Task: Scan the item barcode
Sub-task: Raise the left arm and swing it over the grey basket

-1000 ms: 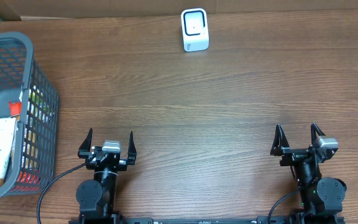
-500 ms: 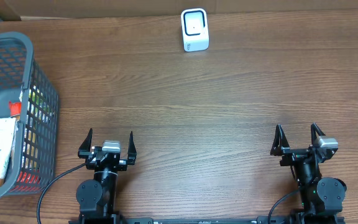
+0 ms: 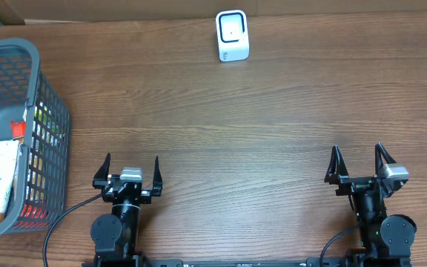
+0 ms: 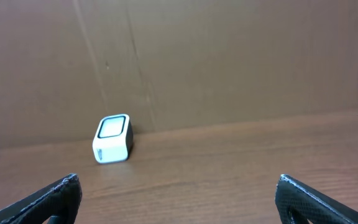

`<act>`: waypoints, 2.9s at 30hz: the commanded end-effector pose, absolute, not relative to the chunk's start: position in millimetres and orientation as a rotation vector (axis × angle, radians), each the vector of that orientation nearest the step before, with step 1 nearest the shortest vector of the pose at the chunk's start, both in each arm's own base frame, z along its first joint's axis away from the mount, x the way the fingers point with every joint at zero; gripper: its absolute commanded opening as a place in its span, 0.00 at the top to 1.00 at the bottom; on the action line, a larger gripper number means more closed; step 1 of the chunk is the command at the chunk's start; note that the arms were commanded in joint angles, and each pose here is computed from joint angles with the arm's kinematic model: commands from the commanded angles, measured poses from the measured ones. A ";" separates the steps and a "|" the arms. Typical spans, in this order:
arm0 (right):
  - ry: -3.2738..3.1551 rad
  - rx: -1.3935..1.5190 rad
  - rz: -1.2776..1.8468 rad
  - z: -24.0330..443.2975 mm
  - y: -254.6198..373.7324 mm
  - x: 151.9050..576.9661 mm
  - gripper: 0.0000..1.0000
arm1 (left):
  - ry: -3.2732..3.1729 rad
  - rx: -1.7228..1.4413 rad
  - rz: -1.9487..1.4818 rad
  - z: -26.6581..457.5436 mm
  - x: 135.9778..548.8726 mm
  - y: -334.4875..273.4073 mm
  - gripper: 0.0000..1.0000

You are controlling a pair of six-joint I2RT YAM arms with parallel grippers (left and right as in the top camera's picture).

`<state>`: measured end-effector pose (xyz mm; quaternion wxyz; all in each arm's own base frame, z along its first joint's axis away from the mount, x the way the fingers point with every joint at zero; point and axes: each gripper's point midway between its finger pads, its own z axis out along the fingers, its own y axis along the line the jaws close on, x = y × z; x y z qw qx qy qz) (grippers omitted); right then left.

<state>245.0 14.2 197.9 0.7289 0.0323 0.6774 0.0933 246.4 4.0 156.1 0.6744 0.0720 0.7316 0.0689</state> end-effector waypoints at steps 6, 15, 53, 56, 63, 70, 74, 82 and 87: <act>1.467 0.027 0.236 202.3 21.7 243.7 0.00 | 1.638 0.132 0.073 157.4 246.0 -2.6 0.00; 1.452 -0.015 0.270 207.7 30.0 241.6 0.00 | 1.625 0.152 0.040 162.9 245.1 -8.5 0.00; 1.353 -0.151 0.285 327.5 46.5 220.4 0.00 | 1.709 0.324 -0.162 269.3 268.6 -45.4 0.00; 1.406 -0.185 0.280 334.1 50.1 224.2 0.00 | 1.790 0.327 -0.186 277.9 283.9 -46.2 0.00; 1.532 -0.169 0.296 349.1 50.2 236.5 0.00 | 2.006 0.388 -0.267 291.9 310.5 -53.6 0.00; 1.711 -0.158 0.332 364.9 52.9 243.4 0.00 | 2.233 0.395 -0.420 310.4 322.7 -64.4 0.00; 1.773 -0.174 0.372 374.3 58.7 246.4 0.00 | 2.319 0.393 -0.483 317.9 323.2 -68.9 0.00; 1.945 -0.155 0.413 370.0 61.3 261.1 0.00 | 2.395 0.388 -0.537 329.1 325.1 -75.0 0.00; 1.988 -0.165 0.450 363.9 66.1 270.5 0.00 | 2.374 0.398 -0.551 332.1 327.2 -77.4 0.00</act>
